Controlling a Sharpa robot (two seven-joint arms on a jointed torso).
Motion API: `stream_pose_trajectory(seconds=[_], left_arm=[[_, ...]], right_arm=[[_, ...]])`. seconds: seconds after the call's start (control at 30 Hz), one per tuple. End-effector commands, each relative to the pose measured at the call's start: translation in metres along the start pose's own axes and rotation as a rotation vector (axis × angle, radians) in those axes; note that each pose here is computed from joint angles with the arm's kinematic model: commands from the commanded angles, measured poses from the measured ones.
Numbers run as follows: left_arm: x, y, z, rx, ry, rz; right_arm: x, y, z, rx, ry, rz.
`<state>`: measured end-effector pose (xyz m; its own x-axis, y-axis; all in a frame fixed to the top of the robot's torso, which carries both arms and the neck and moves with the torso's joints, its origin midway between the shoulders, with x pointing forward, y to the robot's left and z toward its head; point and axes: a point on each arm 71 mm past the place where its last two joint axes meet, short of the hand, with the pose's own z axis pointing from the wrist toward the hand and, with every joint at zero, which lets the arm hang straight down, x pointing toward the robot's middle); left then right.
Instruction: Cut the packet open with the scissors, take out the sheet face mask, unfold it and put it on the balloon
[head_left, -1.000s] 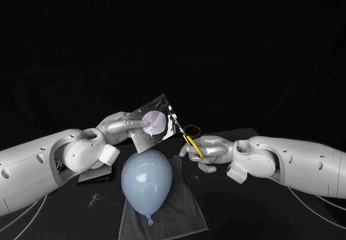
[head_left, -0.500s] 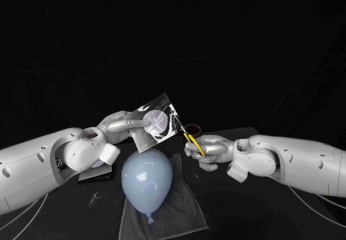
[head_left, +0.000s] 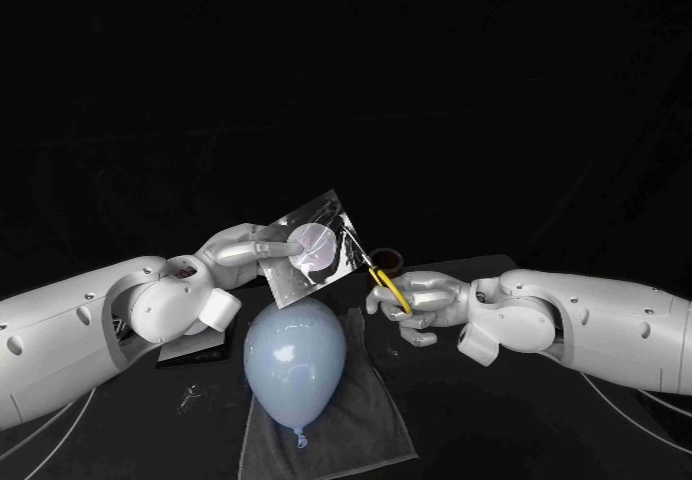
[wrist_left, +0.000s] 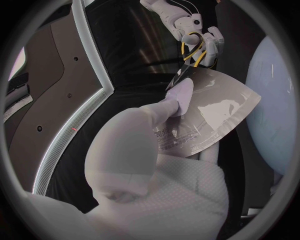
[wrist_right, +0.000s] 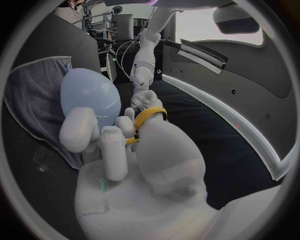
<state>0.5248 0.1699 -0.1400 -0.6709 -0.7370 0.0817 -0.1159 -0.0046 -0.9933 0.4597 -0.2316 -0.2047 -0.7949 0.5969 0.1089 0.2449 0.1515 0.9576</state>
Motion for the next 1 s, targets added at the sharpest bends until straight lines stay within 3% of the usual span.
stream_pose_trajectory(seconds=[0.03, 1.0], left_arm=[[0.0018, 0.0004, -0.0002, -0.003, 0.026, 0.01], [0.0014, 0.0015, -0.0011, -0.013, 0.036, 0.024]], right_arm=[[0.0005, 0.0026, -0.0009, -0.007, 0.017, -0.001], [-0.0032, 0.0124, -0.0017, 0.019, 0.017, -0.056]])
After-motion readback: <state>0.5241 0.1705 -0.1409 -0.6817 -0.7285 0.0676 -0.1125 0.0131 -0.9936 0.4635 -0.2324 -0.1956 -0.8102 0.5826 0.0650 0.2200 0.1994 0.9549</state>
